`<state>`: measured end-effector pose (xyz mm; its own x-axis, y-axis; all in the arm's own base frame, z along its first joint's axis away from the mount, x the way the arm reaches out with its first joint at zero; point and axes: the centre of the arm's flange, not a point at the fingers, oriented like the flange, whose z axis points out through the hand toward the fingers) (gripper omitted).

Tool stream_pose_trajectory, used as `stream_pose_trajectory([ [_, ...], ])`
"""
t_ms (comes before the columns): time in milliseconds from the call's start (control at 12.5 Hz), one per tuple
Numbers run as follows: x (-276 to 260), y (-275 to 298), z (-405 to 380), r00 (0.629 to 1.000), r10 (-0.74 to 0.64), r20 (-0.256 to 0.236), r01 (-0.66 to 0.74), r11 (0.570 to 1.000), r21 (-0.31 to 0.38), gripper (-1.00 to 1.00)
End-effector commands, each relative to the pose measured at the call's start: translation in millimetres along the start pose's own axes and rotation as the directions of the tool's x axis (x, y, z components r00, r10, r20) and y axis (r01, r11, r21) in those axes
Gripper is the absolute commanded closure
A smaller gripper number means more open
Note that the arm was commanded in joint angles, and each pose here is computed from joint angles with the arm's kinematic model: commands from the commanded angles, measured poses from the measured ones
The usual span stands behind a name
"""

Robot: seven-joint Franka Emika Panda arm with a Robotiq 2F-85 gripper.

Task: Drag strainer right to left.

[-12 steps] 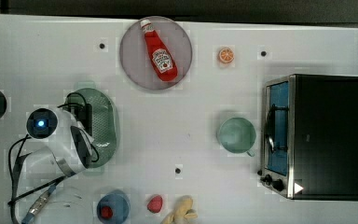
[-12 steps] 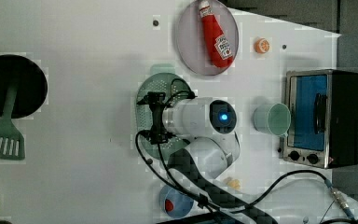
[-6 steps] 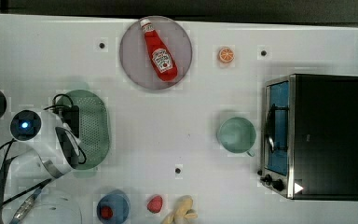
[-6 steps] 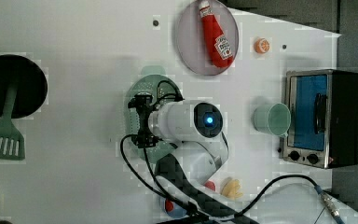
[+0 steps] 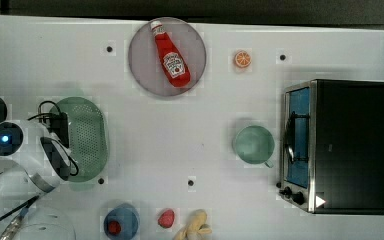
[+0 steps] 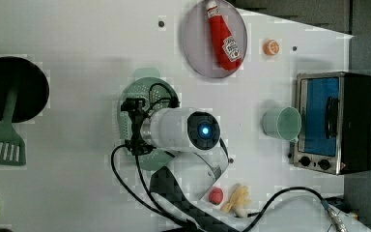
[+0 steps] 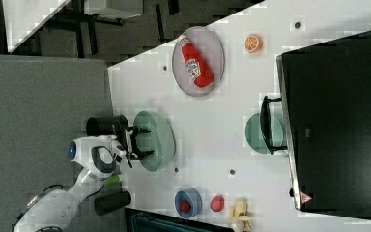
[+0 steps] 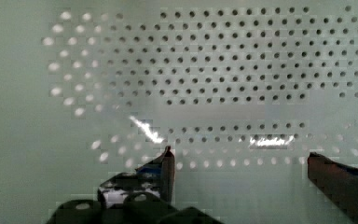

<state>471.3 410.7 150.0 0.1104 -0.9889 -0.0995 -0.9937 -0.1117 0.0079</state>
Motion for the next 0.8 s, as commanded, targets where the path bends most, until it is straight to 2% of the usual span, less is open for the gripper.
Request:
stream_pose_trajectory([
  [80,-9.0,2.9,5.8,0.998,0.057,0.003,-0.057,0.998,-0.018,-1.00],
  [240,-12.0,0.0,3.7,0.995,0.103,0.010,-0.103,0.995,-0.009,-1.00],
  [400,-10.5,-3.6,-4.5,0.997,0.074,-0.001,-0.074,0.997,-0.010,-1.00],
  [480,-6.4,-7.6,-16.3,1.000,0.027,-0.013,-0.028,1.000,-0.006,-1.00],
  [640,8.0,-14.9,-54.6,0.995,-0.085,-0.050,0.083,0.996,-0.046,-1.00],
  [800,25.1,-29.1,-116.5,0.970,-0.237,-0.053,0.236,0.971,-0.032,-1.00],
])
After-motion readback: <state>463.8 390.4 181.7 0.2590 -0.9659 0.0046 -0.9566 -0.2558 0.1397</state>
